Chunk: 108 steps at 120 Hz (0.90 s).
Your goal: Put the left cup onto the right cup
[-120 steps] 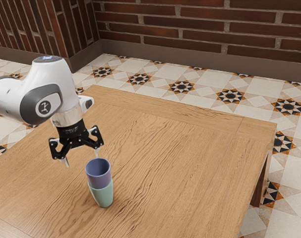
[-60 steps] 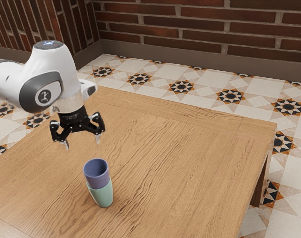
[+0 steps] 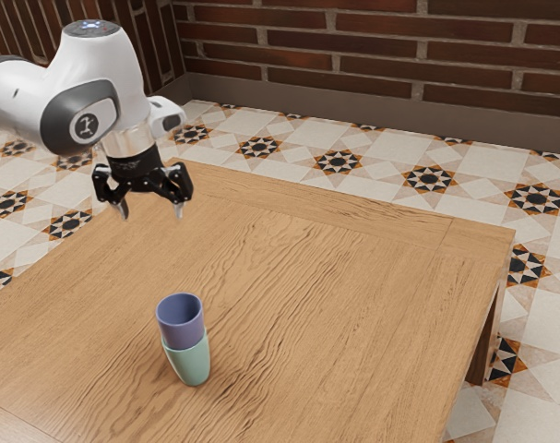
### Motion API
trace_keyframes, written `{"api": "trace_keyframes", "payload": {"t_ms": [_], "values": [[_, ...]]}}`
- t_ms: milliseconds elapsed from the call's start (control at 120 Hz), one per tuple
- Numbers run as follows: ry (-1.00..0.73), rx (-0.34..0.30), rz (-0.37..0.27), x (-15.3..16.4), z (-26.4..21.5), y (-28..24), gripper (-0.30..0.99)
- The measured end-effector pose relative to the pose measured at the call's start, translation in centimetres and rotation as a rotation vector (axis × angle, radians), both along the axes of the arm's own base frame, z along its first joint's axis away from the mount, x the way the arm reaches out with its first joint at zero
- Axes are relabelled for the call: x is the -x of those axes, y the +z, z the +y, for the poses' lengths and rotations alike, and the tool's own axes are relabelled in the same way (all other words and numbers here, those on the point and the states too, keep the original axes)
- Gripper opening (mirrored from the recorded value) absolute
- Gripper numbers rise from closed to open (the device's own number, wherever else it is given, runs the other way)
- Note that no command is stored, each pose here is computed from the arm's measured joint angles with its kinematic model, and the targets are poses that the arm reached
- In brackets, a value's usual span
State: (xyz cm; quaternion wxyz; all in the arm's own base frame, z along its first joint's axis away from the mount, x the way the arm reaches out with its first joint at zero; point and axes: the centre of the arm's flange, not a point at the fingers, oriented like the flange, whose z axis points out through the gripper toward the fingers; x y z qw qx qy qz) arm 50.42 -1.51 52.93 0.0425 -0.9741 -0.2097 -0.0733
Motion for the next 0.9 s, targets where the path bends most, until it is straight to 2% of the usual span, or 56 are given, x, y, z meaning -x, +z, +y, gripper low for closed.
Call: {"api": "trace_keyframes", "payload": {"t_ms": [225,533,900], "values": [[-0.099,-0.022,0.015,-1.9,1.5,0.4,0.69],[-0.231,-0.047,-0.009,-4.1,2.6,2.6,0.69],[-0.301,-0.071,-0.018,-7.3,4.2,6.2,0.69]]}}
